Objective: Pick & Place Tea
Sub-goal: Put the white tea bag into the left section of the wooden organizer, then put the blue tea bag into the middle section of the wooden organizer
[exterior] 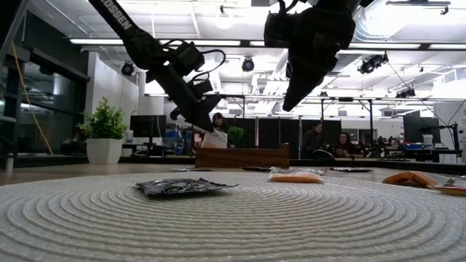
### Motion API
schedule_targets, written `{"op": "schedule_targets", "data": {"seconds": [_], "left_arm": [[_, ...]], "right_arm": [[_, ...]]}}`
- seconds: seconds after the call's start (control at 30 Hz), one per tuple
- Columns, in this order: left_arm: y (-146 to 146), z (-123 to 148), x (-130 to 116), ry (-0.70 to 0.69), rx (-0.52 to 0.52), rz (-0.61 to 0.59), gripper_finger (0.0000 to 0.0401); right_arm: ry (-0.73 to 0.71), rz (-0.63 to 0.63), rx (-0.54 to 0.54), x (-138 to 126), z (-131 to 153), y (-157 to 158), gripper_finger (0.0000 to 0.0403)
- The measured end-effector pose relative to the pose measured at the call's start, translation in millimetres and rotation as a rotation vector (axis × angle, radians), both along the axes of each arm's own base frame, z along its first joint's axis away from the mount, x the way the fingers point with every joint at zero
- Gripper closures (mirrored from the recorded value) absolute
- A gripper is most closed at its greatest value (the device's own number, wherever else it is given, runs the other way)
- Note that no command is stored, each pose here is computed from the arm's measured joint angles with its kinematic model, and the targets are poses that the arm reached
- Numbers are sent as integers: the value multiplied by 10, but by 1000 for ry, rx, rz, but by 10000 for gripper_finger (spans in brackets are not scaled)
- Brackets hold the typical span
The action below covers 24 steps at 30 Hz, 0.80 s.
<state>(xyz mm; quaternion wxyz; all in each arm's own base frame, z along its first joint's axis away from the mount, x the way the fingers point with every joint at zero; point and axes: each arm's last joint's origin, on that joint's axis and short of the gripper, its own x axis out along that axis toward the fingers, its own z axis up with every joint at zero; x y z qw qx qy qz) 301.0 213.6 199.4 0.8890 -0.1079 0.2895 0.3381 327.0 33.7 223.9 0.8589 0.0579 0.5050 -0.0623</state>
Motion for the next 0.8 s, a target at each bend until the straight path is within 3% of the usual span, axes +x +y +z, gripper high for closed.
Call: {"op": "schedule_targets", "data": {"seconds": [0.27, 0.6, 0.8], "left_arm": [[-4, -10, -6, 13, -4, -3, 387], [-10, -21, -12, 30, -7, -8, 287], [-14, 36, -28, 20, 10, 14, 251]], "right_arm": [[0, 1, 2, 0, 0, 1, 391], [0, 1, 2, 0, 0, 1, 391], [1, 2, 3, 0, -1, 1, 391]]}}
